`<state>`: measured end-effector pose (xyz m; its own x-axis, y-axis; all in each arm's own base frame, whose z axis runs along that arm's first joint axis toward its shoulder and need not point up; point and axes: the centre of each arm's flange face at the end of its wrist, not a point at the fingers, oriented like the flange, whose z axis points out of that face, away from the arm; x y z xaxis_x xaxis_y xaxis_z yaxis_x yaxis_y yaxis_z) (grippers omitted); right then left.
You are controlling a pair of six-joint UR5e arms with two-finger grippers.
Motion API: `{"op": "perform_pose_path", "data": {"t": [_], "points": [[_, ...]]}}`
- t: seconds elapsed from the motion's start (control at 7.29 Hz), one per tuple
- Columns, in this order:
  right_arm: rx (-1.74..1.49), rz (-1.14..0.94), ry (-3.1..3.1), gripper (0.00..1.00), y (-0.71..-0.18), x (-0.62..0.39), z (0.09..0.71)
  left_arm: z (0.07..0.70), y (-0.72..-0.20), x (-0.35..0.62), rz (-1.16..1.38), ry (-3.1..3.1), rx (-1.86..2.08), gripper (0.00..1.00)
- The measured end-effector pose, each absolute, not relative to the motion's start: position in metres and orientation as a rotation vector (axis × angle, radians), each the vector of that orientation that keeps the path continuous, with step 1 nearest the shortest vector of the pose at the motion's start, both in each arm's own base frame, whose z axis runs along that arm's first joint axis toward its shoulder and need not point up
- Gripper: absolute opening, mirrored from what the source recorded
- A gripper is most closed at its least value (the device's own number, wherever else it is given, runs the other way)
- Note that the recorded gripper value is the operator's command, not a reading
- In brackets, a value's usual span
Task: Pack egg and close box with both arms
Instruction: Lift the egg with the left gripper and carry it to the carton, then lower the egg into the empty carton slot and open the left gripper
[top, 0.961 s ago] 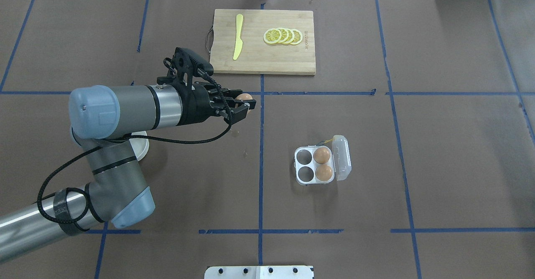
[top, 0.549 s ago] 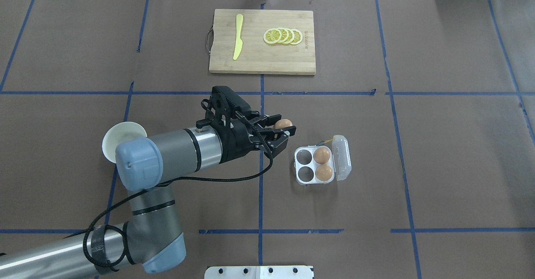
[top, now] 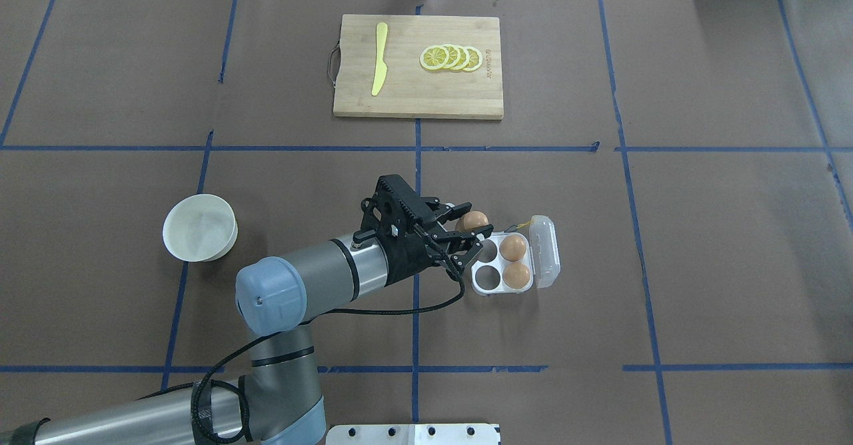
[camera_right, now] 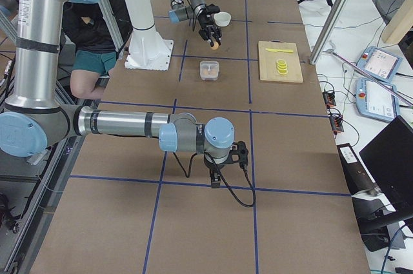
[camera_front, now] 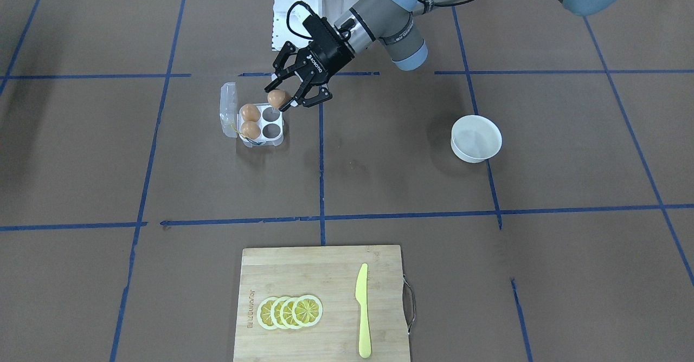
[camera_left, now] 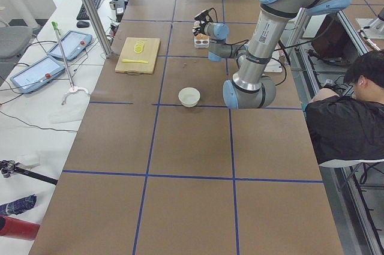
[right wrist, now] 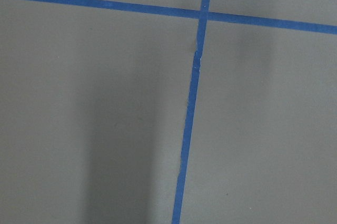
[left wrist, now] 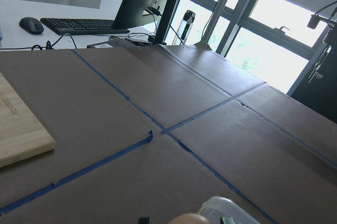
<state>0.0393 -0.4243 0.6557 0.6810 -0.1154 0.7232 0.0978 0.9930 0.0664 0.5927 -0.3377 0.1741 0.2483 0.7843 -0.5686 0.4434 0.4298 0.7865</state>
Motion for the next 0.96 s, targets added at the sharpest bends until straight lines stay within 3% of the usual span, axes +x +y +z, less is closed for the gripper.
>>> {"op": "perform_pose_path", "data": {"t": [0.96], "points": [[0.020,-0.120,-0.812,1.00,-0.424,0.039,0.657,0.182,-0.304,0.664,0.373,1.281,1.202,0.00]]}}
